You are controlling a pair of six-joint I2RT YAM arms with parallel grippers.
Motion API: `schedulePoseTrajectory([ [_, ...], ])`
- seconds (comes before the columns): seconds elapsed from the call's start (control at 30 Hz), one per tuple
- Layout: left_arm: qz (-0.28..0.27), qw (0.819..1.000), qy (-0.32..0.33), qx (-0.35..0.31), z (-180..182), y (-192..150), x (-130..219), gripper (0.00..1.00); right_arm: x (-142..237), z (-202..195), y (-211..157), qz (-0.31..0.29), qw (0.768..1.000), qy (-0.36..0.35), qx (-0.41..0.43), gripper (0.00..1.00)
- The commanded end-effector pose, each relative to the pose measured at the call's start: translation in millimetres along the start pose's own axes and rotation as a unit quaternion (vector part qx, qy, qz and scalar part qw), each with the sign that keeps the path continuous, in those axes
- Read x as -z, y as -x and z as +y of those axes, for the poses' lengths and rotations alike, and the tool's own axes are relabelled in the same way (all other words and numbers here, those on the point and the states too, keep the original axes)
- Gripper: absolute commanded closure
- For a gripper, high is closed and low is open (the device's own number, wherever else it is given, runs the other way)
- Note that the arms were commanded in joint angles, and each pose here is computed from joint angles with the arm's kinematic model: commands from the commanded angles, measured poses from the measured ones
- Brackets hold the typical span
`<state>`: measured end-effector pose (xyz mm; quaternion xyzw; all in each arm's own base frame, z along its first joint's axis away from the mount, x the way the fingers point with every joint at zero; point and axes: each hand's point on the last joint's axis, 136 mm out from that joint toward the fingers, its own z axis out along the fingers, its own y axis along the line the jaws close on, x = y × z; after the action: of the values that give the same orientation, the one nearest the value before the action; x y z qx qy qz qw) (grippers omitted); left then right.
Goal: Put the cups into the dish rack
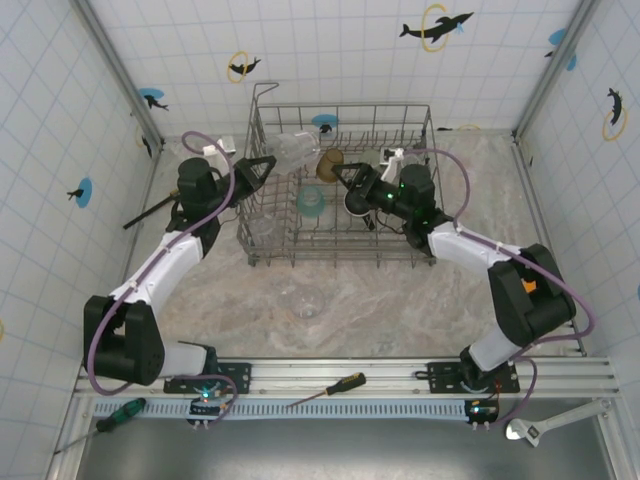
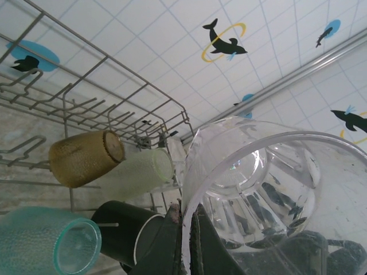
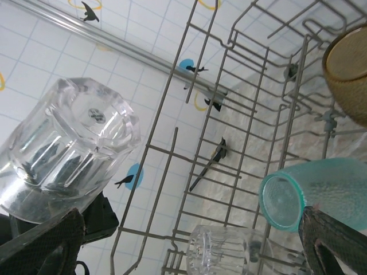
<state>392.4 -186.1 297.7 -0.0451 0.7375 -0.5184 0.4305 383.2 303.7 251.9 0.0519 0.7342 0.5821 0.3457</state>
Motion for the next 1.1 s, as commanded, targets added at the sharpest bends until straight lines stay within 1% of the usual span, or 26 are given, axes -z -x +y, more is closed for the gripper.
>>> schedulePoseTrajectory([
  [0.0, -0.012, 0.999, -0.030, -0.012, -13.8, 4.5, -5.4, 1.00, -10.7, 41.8, 13.8, -0.011, 0.997, 0.073, 0.004, 0.00],
  [0.13, -0.012, 0.999, -0.029, -0.009, -7.9, 2.2, -9.3, 1.00, -17.8, 54.5, 19.1, -0.011, 0.993, 0.112, -0.020, 0.00],
  [0.4, -0.002, 0.999, -0.040, 0.003, -2.1, -5.6, -20.0, 1.00, -24.9, 63.7, 31.1, -0.033, 0.988, 0.141, -0.053, 0.00],
  [0.83, 0.014, 0.999, -0.051, 0.003, -4.7, -19.3, -31.3, 1.00, -39.9, 50.4, 35.2, -0.040, 0.981, 0.145, -0.122, 0.00],
  [0.87, 0.015, 0.999, -0.051, 0.003, -4.4, -19.9, -31.9, 1.00, -40.5, 47.6, 40.8, -0.057, 0.980, 0.143, -0.130, 0.00],
  [1.07, 0.019, 0.998, -0.055, 0.006, -4.7, -23.9, -35.5, 1.00, -48.0, 48.3, 40.7, -0.062, 0.977, 0.144, -0.145, 0.00],
])
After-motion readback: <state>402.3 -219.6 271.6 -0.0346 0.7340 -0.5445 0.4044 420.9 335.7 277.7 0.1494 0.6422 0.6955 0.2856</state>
